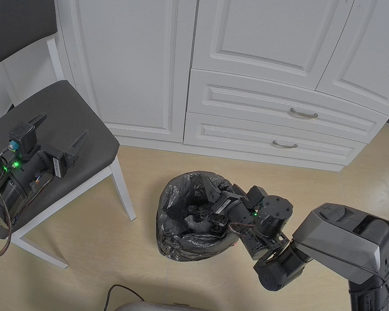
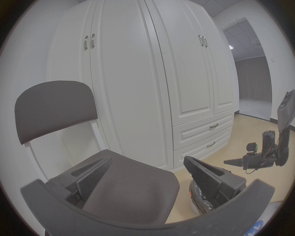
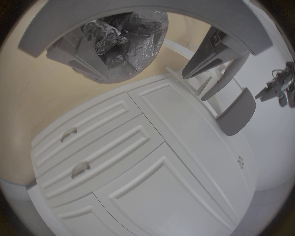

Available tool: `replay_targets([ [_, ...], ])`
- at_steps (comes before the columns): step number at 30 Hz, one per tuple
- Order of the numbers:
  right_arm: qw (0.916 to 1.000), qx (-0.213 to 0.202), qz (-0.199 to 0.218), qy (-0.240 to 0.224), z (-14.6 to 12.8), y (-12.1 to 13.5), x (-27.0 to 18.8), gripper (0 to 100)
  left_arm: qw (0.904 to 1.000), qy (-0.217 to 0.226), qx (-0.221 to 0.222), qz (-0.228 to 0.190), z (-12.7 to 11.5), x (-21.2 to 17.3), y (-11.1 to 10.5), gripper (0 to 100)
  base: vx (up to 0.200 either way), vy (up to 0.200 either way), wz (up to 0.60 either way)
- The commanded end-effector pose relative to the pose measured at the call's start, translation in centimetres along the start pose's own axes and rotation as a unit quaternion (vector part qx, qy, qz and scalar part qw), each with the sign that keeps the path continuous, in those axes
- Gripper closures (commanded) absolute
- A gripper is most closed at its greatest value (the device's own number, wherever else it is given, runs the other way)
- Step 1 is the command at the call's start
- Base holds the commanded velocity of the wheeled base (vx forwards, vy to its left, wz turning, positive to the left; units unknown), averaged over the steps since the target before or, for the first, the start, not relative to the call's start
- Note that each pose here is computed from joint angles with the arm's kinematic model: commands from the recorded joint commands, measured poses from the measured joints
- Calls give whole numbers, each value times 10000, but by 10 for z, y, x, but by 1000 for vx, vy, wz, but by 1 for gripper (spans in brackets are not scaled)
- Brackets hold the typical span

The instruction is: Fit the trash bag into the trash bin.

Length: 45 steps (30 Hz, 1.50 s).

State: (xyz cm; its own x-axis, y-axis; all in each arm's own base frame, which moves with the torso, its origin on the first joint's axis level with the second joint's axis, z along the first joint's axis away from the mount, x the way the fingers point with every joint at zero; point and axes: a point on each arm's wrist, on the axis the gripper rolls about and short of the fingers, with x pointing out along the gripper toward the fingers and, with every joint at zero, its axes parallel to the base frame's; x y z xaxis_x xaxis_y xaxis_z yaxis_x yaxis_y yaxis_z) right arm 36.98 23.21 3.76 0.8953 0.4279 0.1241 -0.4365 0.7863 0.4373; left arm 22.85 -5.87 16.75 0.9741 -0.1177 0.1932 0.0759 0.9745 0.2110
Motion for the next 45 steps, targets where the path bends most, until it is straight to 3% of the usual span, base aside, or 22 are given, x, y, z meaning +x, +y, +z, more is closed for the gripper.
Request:
replay_targets([
  [1, 9956, -893, -92, -283, 48, 3, -21, 0, 9998, -70, -102, -183, 4, -4, -8, 0, 0, 0, 0],
  [6, 9757, -2089, -590, -313, 96, -15, -62, 0, 9995, -111, -130, -266, 7, -10, -10, 0, 0, 0, 0],
  [9, 9634, -2490, -966, -214, 125, -25, -107, 0, 9995, -36, -84, -308, 3, -8, -13, 0, 0, 0, 0],
  [14, 9514, -2788, -1301, -155, 162, -17, -175, 0, 9988, -314, -156, -327, 19, -18, -15, 0, 0, 0, 0],
  [23, 9369, -2764, -2135, -175, 213, 22, -286, 0, 9946, -743, 129, 715, 58, -77, 19, 0, 0, 0, 0],
  [30, 9341, -2703, -2296, -406, 229, 41, -365, 0, 9871, -736, 226, 1400, 79, -137, 47, 0, 0, 0, 0],
  [34, 9272, -2428, -2561, -1258, 231, 50, -410, 0, 9825, -802, 255, 1660, 94, -192, 58, 0, 0, 0, 0],
  [35, 9272, -2428, -2561, -1258, 231, 50, -410, 0, 9825, -802, 255, 1660, 94, -192, 58, 0, 0, 0, 0],
  [36, 9154, -2316, -2809, -1718, 222, 53, -428, 0, 9800, -728, 281, 1829, 95, -215, 60, 0, 0, 0, 0],
  [38, 9089, -2292, -2903, -1926, 216, 54, -437, 0, 9789, -715, 264, 1894, 95, -225, 60, 0, 0, 0, 0],
  [40, 8948, -2309, -2902, -2485, 199, 58, -459, 0, 9758, -720, 158, 2059, 94, -248, 59, 0, 0, 0, 0],
  [42, 8904, -2345, -2759, -2758, 188, 59, -470, 0, 9730, -719, 85, 2191, 91, -257, 57, 0, 0, 0, 0],
  [45, 8945, -2249, -2726, -2739, 179, 54, -469, 0, 9701, -733, -35, 2313, 84, -264, 53, 0, 0, 0, 0],
])
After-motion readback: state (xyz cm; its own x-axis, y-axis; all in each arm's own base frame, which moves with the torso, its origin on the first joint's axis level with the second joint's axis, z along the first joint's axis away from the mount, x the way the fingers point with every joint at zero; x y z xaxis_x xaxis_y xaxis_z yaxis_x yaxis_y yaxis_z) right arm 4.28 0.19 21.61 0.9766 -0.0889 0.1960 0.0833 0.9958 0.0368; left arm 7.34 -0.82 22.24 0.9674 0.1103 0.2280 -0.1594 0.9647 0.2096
